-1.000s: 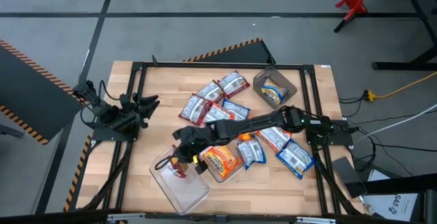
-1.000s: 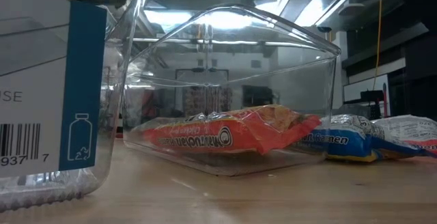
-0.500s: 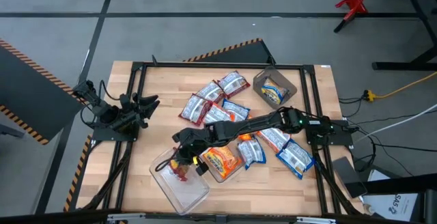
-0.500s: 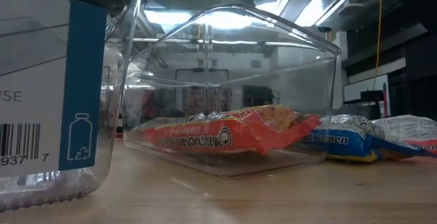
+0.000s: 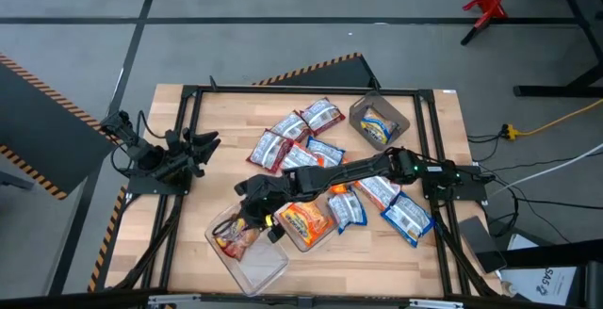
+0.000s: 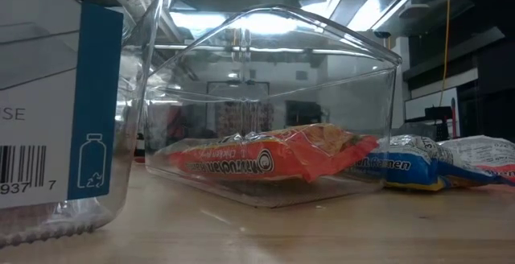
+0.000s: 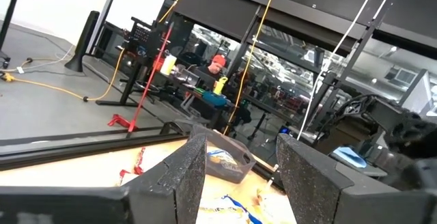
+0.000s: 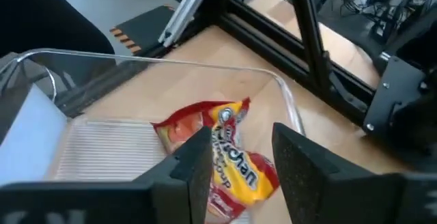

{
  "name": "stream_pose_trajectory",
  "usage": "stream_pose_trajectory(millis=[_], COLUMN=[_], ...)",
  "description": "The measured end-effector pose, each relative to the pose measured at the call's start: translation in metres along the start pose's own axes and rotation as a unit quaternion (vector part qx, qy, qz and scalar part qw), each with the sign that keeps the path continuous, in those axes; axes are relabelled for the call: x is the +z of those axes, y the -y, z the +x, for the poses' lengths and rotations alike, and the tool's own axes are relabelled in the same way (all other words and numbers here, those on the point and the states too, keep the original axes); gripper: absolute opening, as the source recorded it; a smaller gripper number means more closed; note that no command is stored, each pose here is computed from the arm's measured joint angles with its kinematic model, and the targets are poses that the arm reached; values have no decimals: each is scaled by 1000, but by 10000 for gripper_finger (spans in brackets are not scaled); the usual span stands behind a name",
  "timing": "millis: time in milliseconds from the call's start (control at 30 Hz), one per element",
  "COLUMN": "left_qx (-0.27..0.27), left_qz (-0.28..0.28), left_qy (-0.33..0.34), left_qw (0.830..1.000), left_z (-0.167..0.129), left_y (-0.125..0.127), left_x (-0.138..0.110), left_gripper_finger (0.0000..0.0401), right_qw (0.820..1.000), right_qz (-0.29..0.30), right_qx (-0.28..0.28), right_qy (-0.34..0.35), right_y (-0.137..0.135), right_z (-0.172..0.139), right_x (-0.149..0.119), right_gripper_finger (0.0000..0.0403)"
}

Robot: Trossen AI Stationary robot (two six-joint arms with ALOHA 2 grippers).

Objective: Sort Maruchan noodles
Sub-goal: Put the red noodle pack into the the bottom transparent bin

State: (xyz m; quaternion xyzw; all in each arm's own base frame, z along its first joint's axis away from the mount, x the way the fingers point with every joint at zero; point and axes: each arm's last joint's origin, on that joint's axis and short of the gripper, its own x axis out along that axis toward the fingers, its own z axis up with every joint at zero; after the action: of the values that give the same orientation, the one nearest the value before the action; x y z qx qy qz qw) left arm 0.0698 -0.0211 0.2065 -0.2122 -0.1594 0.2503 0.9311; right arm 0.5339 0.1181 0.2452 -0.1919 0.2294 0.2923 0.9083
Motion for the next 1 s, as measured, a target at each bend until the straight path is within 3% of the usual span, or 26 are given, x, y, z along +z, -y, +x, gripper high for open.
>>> stream_pose_trajectory(millis=[100, 200, 333, 433, 567, 733, 867, 1000], left_qx=[0, 0, 0, 0, 0, 0, 0, 0], left_qz=[3, 3, 3, 5, 5, 7, 15, 22], left_qy=[-1, -1, -1, -2, -2, -3, -6, -9], left_qw=[1000, 1000, 1000, 1000, 1000, 1000, 1000, 1000], left_z=[0, 0, 0, 0, 0, 0, 0, 0], left_y=[0, 0, 0, 0, 0, 0, 0, 0], left_x=[0, -1, -1, -1, -1, -1, -3, -4], left_gripper_finger=[172, 172, 172, 172, 172, 172, 172, 172], right_qw=[996, 979, 948, 914, 876, 854, 836, 832], right_qz=[-10, -24, -28, -23, 17, 153, 246, 251], right_qx=[-66, -150, -241, -285, -290, -230, -182, -167], right_qy=[-53, -133, -208, -287, -384, -441, -456, -466], right_y=[1, 12, 31, 42, 61, 85, 109, 129], right_z=[0, -14, -55, -87, -135, -192, -216, -220], right_x=[-4, -7, 9, 4, -14, -46, -87, -132], right_gripper_finger=[124, 121, 122, 145, 205, 284, 311, 314])
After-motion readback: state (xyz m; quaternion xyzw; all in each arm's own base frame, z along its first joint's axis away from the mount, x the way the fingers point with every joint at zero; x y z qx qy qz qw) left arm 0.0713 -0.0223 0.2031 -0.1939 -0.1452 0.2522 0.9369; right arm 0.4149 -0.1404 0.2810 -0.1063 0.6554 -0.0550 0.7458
